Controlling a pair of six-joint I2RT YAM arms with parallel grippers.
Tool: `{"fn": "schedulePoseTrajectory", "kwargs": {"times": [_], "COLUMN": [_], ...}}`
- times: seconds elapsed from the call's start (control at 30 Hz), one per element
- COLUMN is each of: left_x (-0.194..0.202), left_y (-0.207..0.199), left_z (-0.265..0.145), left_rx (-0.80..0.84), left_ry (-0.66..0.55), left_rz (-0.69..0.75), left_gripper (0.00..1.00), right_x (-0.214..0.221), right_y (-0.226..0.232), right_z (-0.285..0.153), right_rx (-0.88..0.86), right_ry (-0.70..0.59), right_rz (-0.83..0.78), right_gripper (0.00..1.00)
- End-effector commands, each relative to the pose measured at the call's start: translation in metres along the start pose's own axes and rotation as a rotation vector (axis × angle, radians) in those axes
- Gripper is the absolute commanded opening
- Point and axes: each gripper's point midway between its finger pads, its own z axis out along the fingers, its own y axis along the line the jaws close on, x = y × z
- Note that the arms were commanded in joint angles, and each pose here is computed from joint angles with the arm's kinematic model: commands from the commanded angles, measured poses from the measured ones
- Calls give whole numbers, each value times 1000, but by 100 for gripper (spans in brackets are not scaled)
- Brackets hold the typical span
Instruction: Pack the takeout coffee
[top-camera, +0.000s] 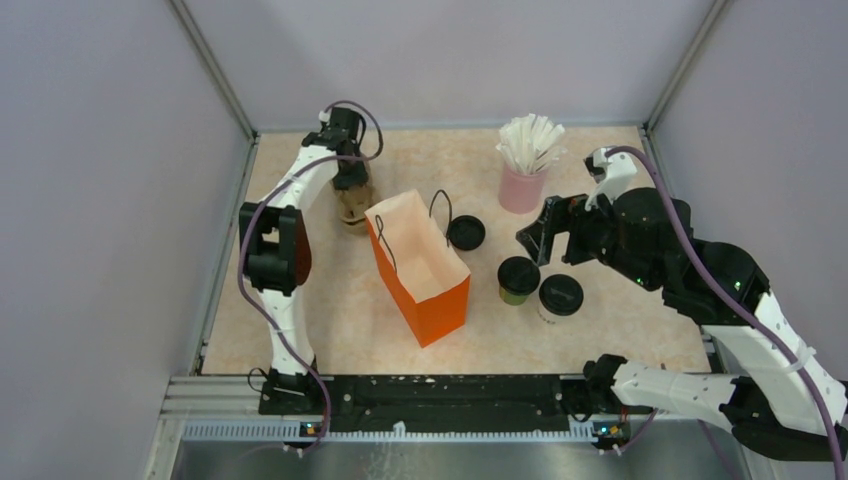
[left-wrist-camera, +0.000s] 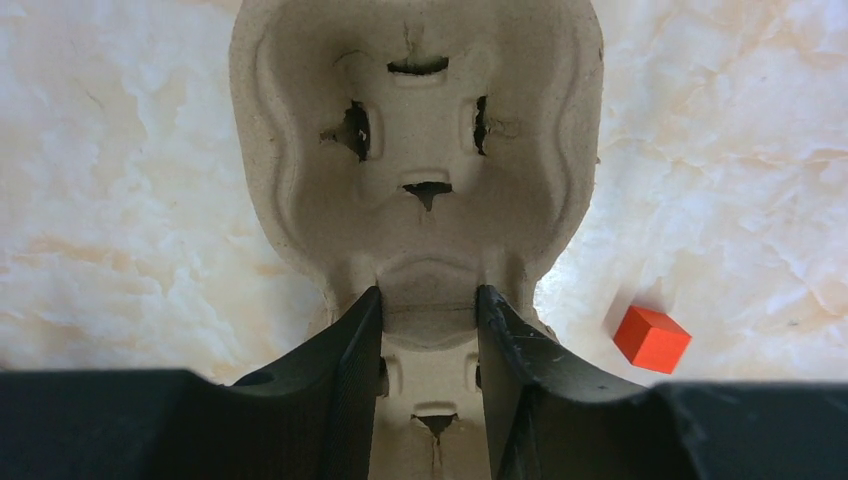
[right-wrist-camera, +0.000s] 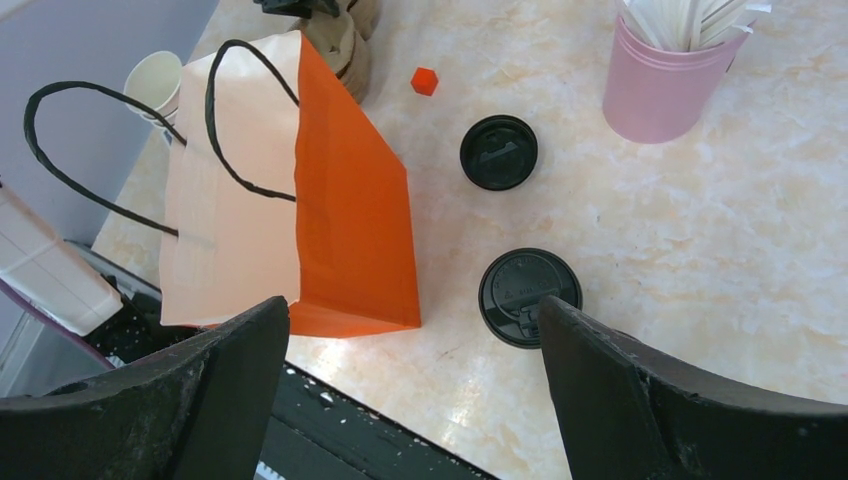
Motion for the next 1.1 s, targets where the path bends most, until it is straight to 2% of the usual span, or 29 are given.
{"fn": "schedulePoseTrajectory", "kwargs": {"times": [0.0,0.3,0.5,0.7,0.87,1.07], "left_x": [-35,-40,-61,-79,-81,-68], "left_y": [-8,-12,-24,-31,-52,-83], "left_z": [-31,-48,-89,-155,-223,-313], "left_rx": [55,86,168,262,427,649], "left_ry": [-91,-92,-144,-207,-251,-253], "left_rz": [-3,4,3,-35,-95,-196], "left_gripper": [38,37,37,36,34,32], "right_x": [-4,-4,-6,-3,6,19], "right_y": [0,0,1,5,3,18], "right_z": [-4,-4,-5,-6,3,13], "right_rx": [-1,-9,-17,-40,-25,-103], "right_ry": [-20,-26,-32,-22,0,55], "right_rz": [1,-2,-8,-8,-16,-52], "right_gripper": [92,92,92,92,92,93]}}
